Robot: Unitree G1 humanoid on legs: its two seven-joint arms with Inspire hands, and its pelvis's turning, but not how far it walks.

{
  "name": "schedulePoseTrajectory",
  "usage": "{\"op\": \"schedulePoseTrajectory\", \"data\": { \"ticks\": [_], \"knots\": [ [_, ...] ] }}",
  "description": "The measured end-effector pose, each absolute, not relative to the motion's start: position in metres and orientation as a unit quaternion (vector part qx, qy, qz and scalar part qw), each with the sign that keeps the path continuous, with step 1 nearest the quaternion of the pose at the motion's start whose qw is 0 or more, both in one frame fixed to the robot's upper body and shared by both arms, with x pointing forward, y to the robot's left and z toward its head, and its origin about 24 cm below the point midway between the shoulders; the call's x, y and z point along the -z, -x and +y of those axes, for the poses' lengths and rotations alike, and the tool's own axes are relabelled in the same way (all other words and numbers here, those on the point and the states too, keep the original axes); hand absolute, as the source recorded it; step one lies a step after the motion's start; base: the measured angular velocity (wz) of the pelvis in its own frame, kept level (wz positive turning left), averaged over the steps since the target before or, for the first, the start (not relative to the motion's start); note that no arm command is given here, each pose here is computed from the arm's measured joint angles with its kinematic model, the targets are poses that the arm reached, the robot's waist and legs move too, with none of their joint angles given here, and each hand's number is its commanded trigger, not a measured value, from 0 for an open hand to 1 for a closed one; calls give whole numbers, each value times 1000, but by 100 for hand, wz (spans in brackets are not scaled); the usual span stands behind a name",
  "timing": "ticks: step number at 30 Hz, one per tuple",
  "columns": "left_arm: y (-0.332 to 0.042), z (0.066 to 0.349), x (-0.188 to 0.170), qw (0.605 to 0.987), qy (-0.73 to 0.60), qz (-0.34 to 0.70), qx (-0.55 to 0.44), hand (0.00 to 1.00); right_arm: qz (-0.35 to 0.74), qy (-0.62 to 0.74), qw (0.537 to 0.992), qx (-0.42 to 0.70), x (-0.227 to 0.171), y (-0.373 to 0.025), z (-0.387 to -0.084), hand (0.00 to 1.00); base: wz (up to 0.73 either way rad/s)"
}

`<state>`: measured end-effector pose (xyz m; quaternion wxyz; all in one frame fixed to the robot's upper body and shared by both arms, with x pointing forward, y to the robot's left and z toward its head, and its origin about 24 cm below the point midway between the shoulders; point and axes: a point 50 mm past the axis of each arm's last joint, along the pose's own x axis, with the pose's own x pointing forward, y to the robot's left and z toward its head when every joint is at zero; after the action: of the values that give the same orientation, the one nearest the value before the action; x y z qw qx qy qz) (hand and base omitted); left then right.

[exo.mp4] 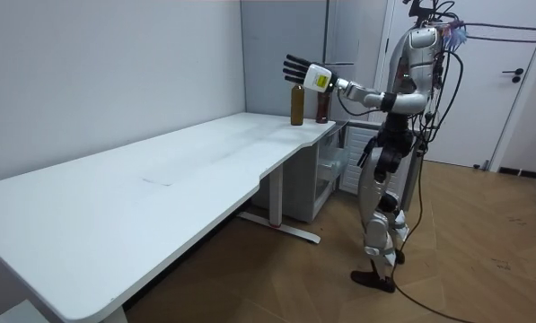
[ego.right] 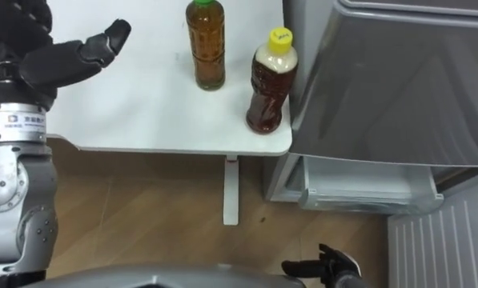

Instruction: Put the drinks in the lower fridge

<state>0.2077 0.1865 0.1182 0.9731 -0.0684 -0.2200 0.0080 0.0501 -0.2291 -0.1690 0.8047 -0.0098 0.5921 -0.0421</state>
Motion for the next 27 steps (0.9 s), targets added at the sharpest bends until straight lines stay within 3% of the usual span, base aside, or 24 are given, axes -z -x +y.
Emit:
{"op": "schedulePoseTrajectory", "data": {
  "ticks": [18,27],
  "knots": [
    [-211,145,-124,963,77,-215,146,0,587,34,809,27,168,-64,-226,0,-2],
    [-210,138,-121,960,72,-199,184,0,587,30,809,21,168,-66,-223,0,-5]
  ]
}}
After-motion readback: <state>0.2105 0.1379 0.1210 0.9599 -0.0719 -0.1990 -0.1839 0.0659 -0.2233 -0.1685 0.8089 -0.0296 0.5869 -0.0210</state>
